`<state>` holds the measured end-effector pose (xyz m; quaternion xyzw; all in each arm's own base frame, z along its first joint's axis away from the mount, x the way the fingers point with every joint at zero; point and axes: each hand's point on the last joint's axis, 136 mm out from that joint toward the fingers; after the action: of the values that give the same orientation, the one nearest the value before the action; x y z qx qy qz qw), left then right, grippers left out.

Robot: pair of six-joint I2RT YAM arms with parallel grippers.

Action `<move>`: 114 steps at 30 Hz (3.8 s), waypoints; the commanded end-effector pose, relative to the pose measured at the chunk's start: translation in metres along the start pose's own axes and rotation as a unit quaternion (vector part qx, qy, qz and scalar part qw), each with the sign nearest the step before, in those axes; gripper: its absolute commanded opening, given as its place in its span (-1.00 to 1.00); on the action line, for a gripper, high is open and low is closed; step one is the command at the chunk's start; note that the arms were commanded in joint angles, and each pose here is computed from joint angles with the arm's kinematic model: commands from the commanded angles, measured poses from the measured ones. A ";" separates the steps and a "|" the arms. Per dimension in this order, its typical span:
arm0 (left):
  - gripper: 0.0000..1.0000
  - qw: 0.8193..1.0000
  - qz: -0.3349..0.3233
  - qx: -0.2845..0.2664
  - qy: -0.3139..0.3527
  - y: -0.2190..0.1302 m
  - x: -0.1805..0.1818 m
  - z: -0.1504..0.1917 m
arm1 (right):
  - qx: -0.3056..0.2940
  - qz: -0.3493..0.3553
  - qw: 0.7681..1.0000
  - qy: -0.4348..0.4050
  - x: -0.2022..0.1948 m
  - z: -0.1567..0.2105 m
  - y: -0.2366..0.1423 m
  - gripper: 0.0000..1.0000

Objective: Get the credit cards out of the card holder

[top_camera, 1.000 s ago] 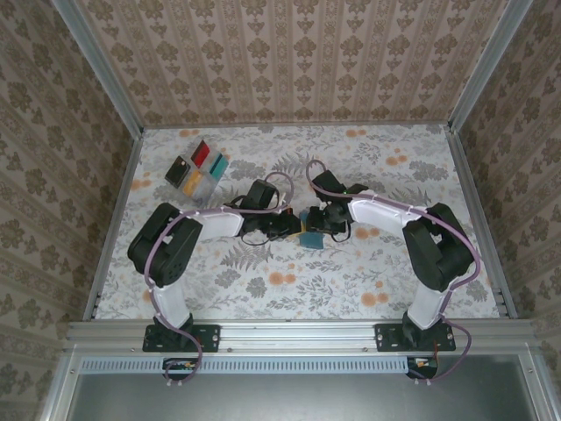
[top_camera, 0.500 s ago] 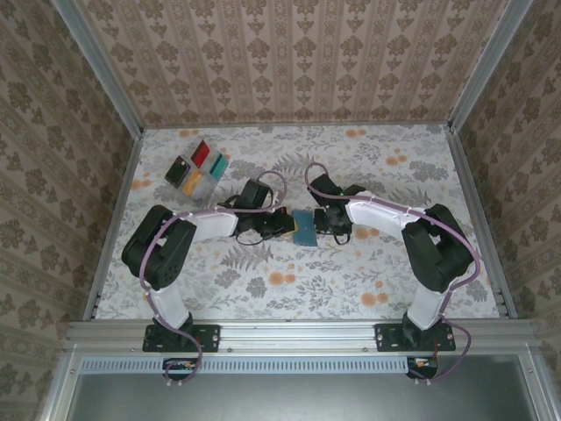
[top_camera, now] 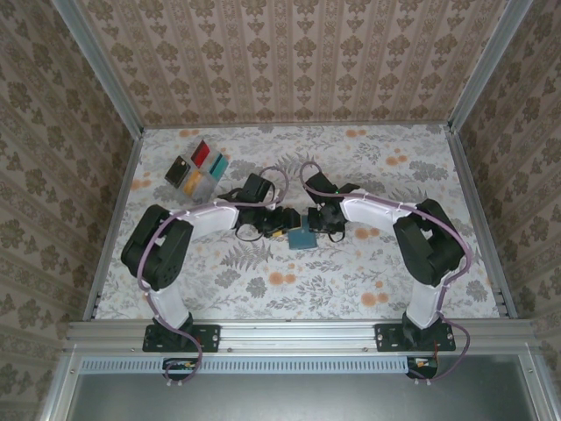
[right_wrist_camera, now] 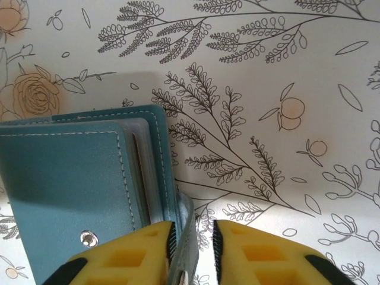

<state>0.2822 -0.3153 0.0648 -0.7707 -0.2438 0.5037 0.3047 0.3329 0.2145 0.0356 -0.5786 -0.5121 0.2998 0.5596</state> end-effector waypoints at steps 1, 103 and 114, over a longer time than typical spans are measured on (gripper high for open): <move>0.42 0.999 -0.034 -0.015 0.008 -0.023 0.006 -0.010 | 0.001 -0.009 1.000 -0.011 0.009 -0.005 0.002 -0.52; -0.55 0.994 -0.105 -0.004 -0.027 -0.037 0.036 -0.007 | 0.048 -0.206 0.977 0.010 0.079 0.021 -0.048 -0.52; -0.69 0.992 -0.113 -0.007 -0.058 -0.026 0.051 0.006 | 0.091 -0.196 0.976 0.036 0.084 0.030 -0.013 -0.56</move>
<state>0.2915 -0.2576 0.0450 -0.7055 -0.3449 0.5071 0.3550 0.3244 0.2951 0.0618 -0.4356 -0.5732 0.2193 0.6585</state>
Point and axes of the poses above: each hand's point on the last joint's axis, 136 mm out from that joint toward the fingers, its own y axis out along the fingers, its own x axis along the line the jaws close on, z = x × y, and after that the axes turned 15 degrees about y, right-handed
